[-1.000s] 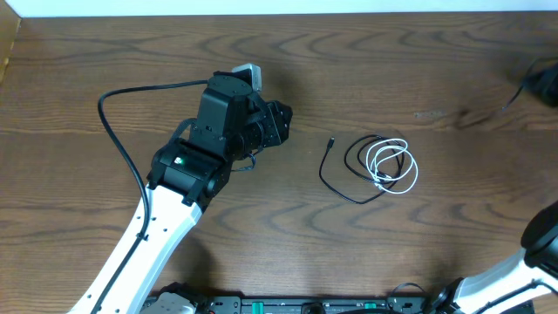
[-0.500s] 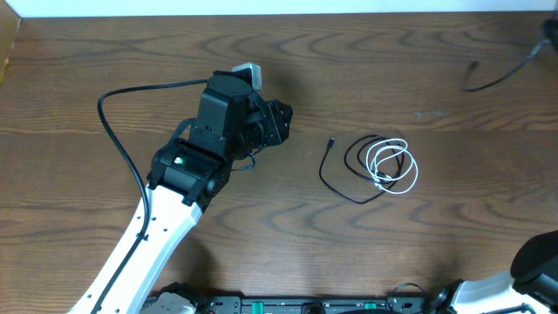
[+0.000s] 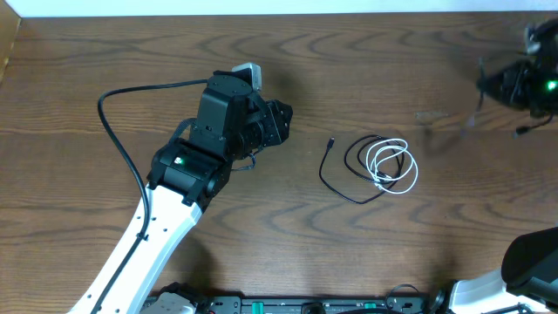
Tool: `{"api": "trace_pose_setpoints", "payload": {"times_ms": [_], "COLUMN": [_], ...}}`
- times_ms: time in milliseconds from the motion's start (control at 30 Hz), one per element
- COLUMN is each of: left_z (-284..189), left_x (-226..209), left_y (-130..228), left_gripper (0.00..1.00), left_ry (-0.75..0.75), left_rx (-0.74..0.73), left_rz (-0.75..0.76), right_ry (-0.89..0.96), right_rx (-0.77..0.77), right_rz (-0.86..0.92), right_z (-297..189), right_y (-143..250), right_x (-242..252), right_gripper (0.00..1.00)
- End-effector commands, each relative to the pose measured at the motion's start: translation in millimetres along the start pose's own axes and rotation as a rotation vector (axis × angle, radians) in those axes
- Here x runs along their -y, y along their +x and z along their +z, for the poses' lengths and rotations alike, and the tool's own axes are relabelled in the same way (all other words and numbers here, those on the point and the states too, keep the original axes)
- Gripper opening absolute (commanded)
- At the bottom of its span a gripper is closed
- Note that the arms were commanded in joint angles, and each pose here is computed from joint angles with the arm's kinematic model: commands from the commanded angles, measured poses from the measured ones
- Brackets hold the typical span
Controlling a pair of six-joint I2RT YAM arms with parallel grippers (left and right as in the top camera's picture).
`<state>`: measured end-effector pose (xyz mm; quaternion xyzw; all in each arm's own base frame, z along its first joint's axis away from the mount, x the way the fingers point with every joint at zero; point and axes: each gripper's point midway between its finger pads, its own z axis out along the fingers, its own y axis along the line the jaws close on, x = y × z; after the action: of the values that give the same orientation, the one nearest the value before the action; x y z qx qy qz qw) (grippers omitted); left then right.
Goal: Untangle cables
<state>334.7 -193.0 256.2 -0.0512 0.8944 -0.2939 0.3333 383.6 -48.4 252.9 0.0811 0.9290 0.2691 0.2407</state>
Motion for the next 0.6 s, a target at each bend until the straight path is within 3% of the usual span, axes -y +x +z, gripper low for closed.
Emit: {"api": "trace_pose_setpoints", "payload": {"times_ms": [0, 133, 267, 433, 533, 567], "left_z": [-4.2, -4.2, -4.2, -4.2, -4.2, -4.2], "left_x": [2.2, 2.4, 2.4, 2.4, 2.3, 2.3], "left_y": [-6.6, -6.8, -6.8, -6.8, -6.6, -6.6], "left_gripper": [0.45, 0.45, 0.45, 0.45, 0.45, 0.45], "left_ry": [-0.001, 0.0, 0.0, 0.0, 0.0, 0.0], "left_rx": [0.024, 0.025, 0.025, 0.025, 0.024, 0.024], "left_rz": [0.012, 0.012, 0.012, 0.012, 0.012, 0.012], "right_ry": [0.591, 0.948, 0.998, 1.005, 1.034, 1.05], "right_rx": [-0.111, -0.064, -0.037, -0.038, 0.038, 0.061], "right_rz": [-0.004, 0.187, 0.149, -0.076, -0.132, -0.122], "right_z": [-38.9, -83.6, -89.7, -81.1, -77.0, -76.9], "right_y": [24.6, 31.0, 20.9, -11.2, -39.6, -45.0], "right_x": [90.3, 136.2, 146.0, 157.4, 167.7, 171.4], "right_gripper": [0.01, 0.01, 0.01, 0.01, 0.01, 0.06]}}
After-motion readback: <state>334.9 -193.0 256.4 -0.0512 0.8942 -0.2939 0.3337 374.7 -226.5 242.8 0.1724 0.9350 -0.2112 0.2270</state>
